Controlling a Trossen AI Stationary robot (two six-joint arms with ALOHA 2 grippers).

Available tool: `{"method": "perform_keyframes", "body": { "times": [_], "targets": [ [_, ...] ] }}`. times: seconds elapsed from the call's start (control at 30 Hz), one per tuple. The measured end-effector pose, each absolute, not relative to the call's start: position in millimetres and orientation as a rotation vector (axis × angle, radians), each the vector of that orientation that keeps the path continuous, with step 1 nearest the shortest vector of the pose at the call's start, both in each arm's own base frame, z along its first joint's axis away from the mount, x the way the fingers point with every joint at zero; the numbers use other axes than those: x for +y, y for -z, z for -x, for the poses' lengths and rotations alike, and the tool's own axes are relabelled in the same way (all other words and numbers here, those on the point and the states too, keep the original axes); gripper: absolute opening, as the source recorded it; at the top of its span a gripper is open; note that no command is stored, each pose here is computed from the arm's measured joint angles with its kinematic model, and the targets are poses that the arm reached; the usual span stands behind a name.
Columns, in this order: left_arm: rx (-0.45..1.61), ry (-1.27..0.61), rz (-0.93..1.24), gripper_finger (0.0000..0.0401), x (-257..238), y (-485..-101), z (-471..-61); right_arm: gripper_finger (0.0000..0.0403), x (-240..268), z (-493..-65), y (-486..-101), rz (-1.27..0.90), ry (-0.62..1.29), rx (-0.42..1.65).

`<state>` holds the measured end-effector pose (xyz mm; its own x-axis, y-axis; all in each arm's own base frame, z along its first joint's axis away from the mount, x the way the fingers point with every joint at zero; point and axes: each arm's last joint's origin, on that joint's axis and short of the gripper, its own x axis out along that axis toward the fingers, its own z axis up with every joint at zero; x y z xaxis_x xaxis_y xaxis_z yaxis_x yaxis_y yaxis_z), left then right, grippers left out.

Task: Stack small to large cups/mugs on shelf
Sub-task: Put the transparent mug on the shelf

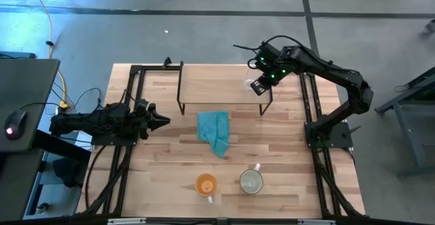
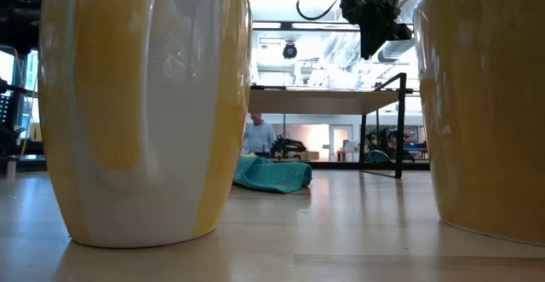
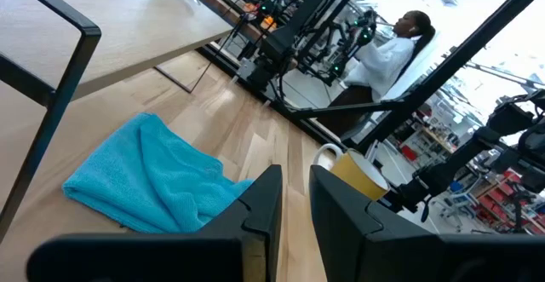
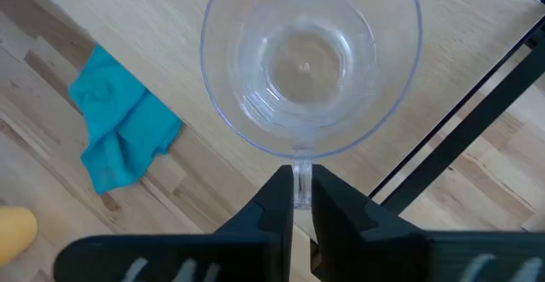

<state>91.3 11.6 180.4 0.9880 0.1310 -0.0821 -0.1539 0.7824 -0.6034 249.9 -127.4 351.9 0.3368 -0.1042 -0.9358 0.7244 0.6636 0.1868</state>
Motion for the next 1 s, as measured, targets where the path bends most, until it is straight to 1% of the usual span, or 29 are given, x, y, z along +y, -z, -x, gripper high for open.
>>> {"method": "perform_keyframes", "body": {
  "times": [0.2, 0.87, 1.0],
  "targets": [
    [0.036, -0.154, 0.654, 0.0053, 11.6, -180.4, -91.3, 0.0062, -127.8, -250.8, -352.3, -0.665, 0.593, 1.093],
    [0.037, -0.154, 0.647, 0.0053, 11.6, -180.4, -91.3, 0.0063, -128.8, -254.0, -353.9, -0.669, 0.568, 1.053],
    [0.036, -0.157, 0.646, 0.0053, 11.7, -180.4, -91.3, 0.0077, -128.7, -254.0, -354.0, -0.667, 0.564, 1.054]
  ]
}}
